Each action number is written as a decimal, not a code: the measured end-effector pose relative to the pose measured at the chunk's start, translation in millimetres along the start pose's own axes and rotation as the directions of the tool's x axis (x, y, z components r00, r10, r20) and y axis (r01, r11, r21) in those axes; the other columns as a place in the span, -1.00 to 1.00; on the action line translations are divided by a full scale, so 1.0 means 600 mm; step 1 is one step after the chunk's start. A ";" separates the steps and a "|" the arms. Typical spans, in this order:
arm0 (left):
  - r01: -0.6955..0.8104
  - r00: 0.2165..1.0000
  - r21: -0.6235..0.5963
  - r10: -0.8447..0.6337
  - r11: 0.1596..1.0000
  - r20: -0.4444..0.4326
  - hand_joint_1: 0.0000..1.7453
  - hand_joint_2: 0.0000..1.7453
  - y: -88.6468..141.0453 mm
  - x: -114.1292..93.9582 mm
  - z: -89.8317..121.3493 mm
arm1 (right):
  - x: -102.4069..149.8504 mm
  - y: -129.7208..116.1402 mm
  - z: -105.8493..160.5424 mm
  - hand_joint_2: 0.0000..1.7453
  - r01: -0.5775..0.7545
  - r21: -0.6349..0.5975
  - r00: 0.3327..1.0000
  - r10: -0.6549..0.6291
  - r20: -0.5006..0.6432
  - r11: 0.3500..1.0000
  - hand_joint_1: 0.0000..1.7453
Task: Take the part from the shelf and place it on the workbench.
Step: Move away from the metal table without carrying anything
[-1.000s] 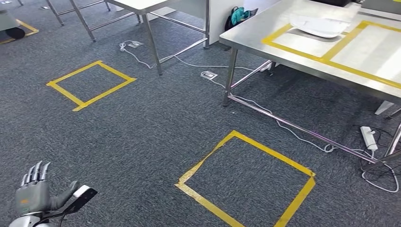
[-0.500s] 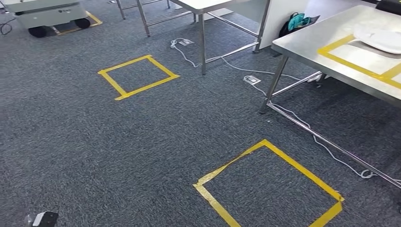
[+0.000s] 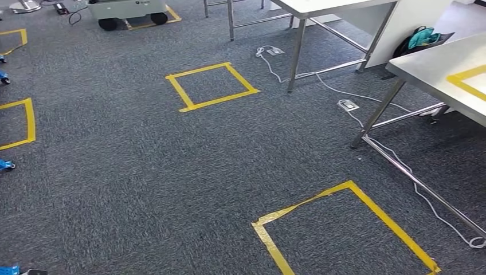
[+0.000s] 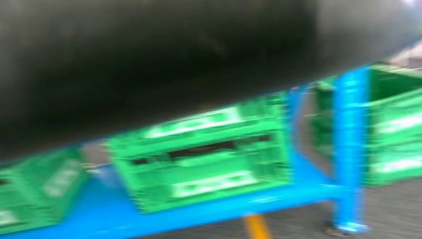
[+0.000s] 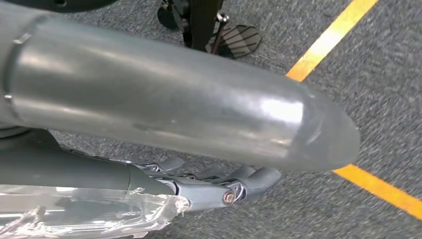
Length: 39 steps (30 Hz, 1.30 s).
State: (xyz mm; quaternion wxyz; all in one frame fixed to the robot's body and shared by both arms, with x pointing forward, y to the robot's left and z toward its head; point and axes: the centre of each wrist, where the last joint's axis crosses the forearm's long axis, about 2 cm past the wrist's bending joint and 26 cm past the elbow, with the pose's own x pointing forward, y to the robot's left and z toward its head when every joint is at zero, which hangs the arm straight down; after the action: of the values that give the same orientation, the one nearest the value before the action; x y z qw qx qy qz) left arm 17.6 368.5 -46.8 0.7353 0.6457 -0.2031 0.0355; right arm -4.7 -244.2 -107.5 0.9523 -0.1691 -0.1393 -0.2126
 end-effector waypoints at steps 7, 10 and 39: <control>0.059 0.996 0.008 -0.059 0.998 -0.062 -1.00 -1.00 0.012 -0.013 -0.001 | -0.006 0.007 0.006 -1.00 -0.008 0.005 1.000 0.008 -0.003 1.000 -1.00; 0.069 0.994 0.000 -0.069 0.998 -0.083 -1.00 -1.00 0.012 -0.018 0.004 | -0.006 0.009 0.007 -1.00 -0.010 0.006 1.000 0.010 -0.003 1.000 -1.00; -0.036 0.983 -0.113 0.015 0.993 -0.182 -1.00 -1.00 -0.029 -0.027 0.065 | 0.000 0.022 0.010 -1.00 -0.027 0.019 0.999 0.026 0.020 0.999 -1.00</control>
State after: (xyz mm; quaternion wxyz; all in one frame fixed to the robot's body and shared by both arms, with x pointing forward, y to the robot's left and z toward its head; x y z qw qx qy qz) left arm -1.6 331.7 -65.3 0.7864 0.5933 -0.1458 0.0915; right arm 0.2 -230.8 -105.2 0.9551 -0.1640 -0.1486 -0.1969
